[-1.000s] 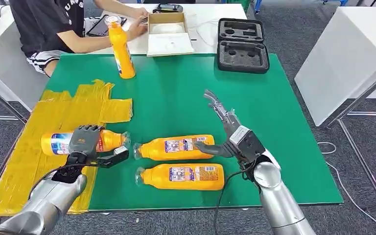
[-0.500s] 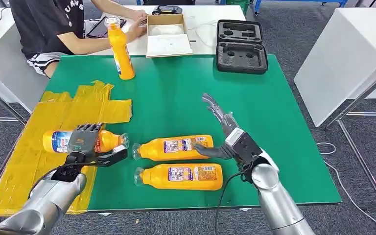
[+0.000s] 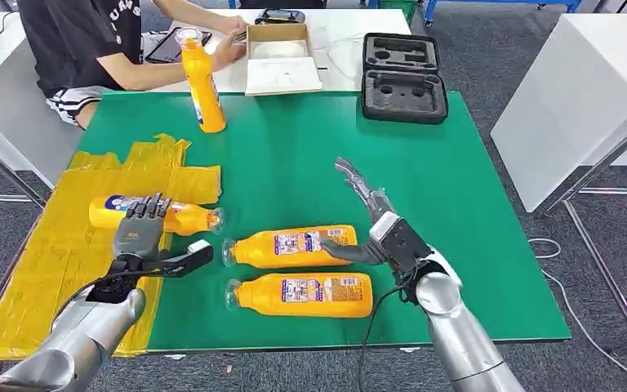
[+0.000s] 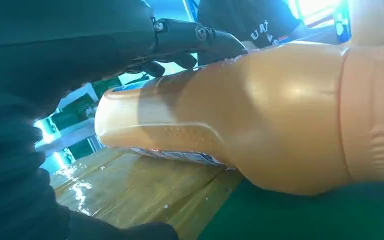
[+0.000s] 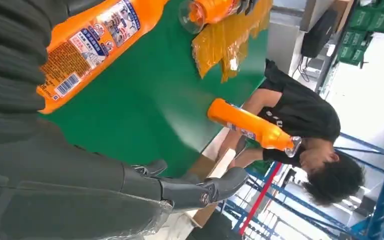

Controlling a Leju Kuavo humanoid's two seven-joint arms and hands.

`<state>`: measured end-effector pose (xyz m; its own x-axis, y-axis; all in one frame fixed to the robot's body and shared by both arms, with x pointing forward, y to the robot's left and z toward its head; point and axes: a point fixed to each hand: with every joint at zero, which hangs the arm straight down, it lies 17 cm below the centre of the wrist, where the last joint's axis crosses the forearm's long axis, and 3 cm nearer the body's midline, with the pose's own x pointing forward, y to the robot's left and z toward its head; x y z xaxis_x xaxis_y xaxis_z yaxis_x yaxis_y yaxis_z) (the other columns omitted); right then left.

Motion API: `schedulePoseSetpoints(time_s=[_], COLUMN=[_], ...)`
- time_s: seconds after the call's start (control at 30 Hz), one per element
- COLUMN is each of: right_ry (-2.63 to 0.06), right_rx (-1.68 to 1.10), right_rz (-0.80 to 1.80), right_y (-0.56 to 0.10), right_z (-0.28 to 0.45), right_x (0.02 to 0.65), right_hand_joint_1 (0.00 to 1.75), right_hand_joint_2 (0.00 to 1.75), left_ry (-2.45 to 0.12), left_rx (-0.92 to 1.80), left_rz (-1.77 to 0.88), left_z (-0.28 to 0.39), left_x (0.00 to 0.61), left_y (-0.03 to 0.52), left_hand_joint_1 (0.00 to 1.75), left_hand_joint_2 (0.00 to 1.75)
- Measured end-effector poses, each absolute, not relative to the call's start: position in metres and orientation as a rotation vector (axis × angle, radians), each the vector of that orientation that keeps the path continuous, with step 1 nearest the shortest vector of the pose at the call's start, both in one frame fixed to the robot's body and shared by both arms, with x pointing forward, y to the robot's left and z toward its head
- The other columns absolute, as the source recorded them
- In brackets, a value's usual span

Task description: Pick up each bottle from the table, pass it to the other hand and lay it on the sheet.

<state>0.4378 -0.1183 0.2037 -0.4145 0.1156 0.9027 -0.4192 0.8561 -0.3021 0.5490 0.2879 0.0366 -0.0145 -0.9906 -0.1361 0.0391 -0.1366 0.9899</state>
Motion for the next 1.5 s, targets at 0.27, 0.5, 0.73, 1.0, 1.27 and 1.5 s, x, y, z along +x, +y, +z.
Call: schedulePoseSetpoints(time_s=[0.27,0.5,0.73,1.0,1.27,1.5], right_ry=[-1.908,-1.906,-1.895,-1.871,-1.841,-1.804], right_rx=[0.229,0.218,0.060,-0.262,-0.383,-0.570], right_rz=[0.602,0.607,0.646,0.753,0.800,0.911], right_y=[-0.117,-0.116,-0.125,-0.145,-0.152,-0.156], right_z=[0.202,0.200,0.189,0.171,0.157,0.154], right_x=[0.437,0.438,0.444,0.450,0.445,0.449], right_hand_joint_1=[0.00,0.00,0.00,0.00,0.00,0.00], right_hand_joint_2=[1.75,1.75,1.75,1.75,1.75,1.75], left_ry=[-1.122,-1.168,-1.401,-1.901,-2.199,-2.333], left_rx=[1.269,1.262,1.145,0.881,0.914,0.697], left_rz=[-1.329,-1.320,-1.169,-0.693,-0.525,-0.328], left_z=[0.037,0.041,0.067,0.200,0.287,0.317], left_x=[0.549,0.550,0.546,0.515,0.445,0.413], left_y=[0.287,0.281,0.244,0.209,0.201,0.201], left_hand_joint_1=[0.00,0.00,0.00,0.00,0.00,0.00], left_hand_joint_2=[1.75,1.75,1.75,1.75,1.75,1.75])
